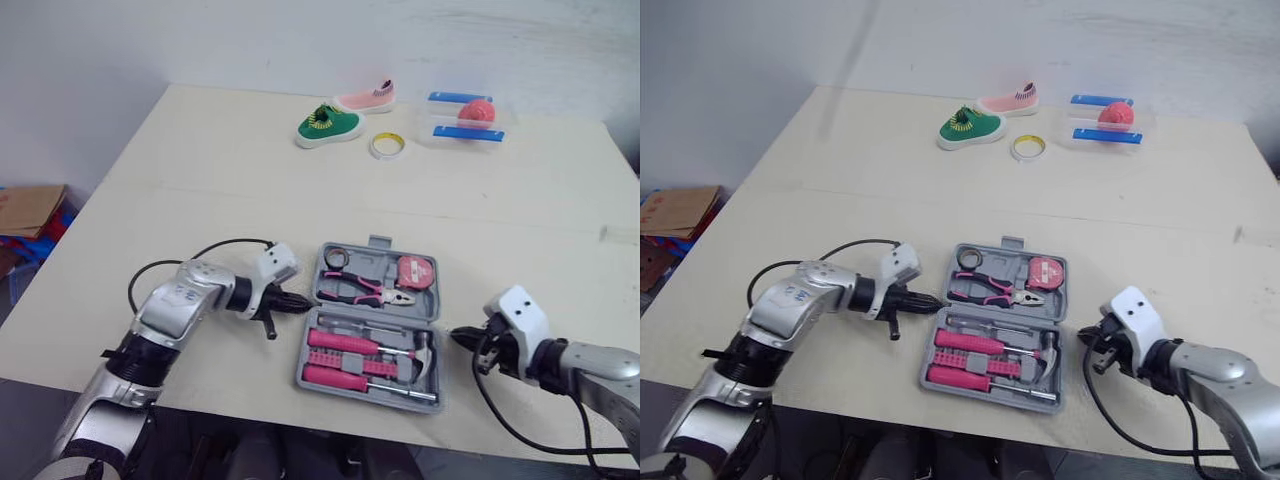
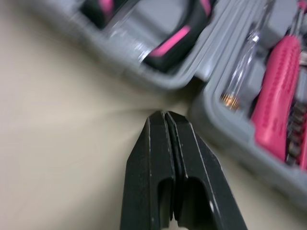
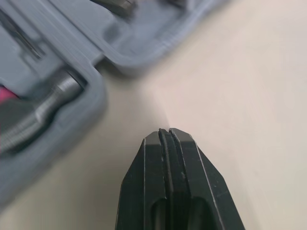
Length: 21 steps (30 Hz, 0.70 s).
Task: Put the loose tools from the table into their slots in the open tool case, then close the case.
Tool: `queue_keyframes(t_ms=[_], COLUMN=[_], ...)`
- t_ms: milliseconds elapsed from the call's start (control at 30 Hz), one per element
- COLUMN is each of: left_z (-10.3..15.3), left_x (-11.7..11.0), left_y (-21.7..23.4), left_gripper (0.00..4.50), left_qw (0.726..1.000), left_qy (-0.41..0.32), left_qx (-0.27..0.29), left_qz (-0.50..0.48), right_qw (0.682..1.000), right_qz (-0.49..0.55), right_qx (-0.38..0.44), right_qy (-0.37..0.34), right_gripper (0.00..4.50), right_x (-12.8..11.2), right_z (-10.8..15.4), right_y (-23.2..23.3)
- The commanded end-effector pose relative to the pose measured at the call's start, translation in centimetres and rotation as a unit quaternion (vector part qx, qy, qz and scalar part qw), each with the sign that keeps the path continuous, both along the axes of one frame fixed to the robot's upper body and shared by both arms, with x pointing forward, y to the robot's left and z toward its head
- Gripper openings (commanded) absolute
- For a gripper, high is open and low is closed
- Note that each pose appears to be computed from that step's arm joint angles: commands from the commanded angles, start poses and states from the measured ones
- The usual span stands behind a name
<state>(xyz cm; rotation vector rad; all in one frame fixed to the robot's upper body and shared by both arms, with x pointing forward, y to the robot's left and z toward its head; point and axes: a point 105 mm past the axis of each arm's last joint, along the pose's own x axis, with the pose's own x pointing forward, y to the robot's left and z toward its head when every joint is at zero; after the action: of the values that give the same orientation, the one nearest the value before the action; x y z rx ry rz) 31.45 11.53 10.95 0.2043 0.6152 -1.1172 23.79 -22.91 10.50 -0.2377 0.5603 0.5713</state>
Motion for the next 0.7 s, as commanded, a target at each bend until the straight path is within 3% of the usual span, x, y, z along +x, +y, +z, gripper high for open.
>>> queue_keyframes(t_ms=[33,67,267,300,700], left_z=[4.2,4.5,4.0,3.8,2.6], left_x=[0.1,0.3,2.6,2.9,4.0], left_y=[0.8,0.5,-1.2,-1.6,-3.9], left_gripper=[1.1,1.54,4.3,4.39,4.39], left_qw=[0.995,0.994,0.987,0.986,0.987], left_qy=[0.049,0.061,0.092,0.091,0.081], left_qx=[-0.068,-0.073,-0.068,-0.066,-0.057], left_qz=[0.045,0.057,0.117,0.121,0.126], right_qw=[0.997,0.996,0.985,0.982,0.977], right_qz=[-0.005,-0.01,-0.09,-0.105,-0.155], right_qx=[0.067,0.086,0.149,0.157,0.129], right_qy=[-0.023,-0.023,0.01,0.021,0.067], right_gripper=[0.67,0.99,4.05,4.45,4.45], right_x=[0.0,0.3,3.2,3.8,5.7], right_z=[3.8,4.3,4.9,4.8,2.8], right_y=[0.6,1.0,1.7,1.8,2.2])
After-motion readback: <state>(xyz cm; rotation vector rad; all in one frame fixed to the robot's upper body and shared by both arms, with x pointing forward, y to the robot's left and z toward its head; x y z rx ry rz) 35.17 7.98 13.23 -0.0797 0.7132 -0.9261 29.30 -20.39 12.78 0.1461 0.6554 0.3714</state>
